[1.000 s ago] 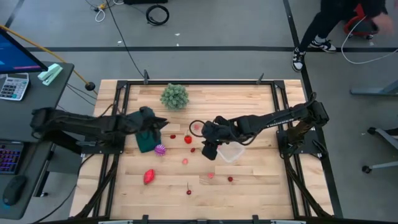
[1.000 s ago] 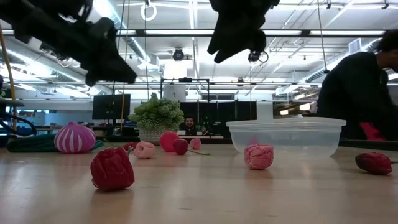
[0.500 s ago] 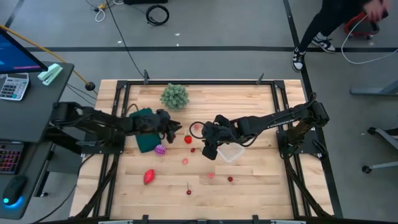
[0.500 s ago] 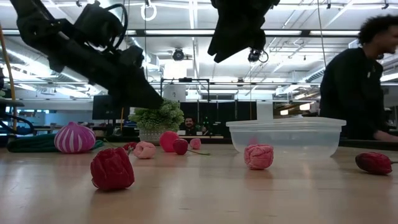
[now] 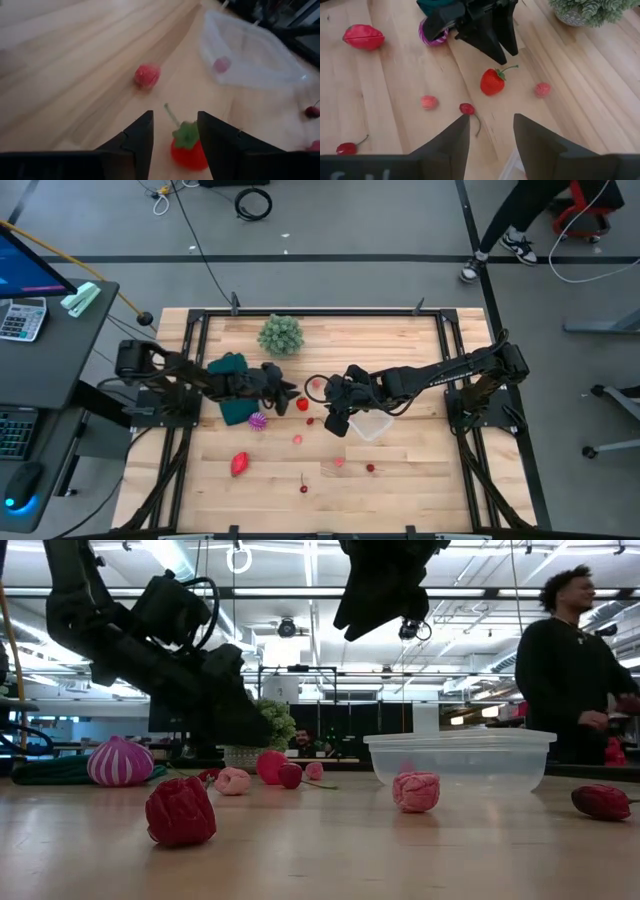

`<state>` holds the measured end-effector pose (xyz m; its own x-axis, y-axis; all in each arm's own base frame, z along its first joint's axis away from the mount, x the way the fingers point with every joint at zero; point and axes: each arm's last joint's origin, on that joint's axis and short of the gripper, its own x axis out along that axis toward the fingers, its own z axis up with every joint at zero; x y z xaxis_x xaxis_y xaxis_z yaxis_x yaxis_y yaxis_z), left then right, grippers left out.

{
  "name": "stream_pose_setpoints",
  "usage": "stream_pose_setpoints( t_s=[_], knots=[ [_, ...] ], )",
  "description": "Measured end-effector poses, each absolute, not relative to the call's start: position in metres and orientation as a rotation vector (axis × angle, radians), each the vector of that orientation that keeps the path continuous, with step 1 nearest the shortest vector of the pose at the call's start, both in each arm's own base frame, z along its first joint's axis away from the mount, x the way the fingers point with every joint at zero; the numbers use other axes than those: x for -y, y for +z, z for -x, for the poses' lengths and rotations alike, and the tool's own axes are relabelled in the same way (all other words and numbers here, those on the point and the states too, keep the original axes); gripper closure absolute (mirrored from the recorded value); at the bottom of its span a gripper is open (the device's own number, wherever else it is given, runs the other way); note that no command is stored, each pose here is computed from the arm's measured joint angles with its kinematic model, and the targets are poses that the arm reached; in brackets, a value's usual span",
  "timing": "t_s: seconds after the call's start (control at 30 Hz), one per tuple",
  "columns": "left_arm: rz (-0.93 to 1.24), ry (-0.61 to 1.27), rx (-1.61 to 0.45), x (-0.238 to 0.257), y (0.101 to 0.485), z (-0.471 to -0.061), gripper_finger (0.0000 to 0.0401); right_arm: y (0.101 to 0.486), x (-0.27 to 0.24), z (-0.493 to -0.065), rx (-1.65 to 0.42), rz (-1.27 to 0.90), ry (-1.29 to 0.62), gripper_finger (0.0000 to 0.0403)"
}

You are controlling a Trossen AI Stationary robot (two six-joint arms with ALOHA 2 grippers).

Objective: Pick and placing Produce into tupperware
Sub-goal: Put the strawberry into the container

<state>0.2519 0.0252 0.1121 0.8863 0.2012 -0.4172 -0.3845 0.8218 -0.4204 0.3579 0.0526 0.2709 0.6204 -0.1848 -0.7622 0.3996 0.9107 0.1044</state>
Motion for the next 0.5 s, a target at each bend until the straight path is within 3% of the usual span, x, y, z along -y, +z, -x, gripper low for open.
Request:
stream_pose_setpoints(
  t_s=[0.5],
  knots=[
    [0.514, 0.296, -0.385, -0.020, 0.105, -0.275, 0.0256, 0.271, -0.053, -0.358, -0.837, -0.277, -0.341, 0.0243]
  ],
)
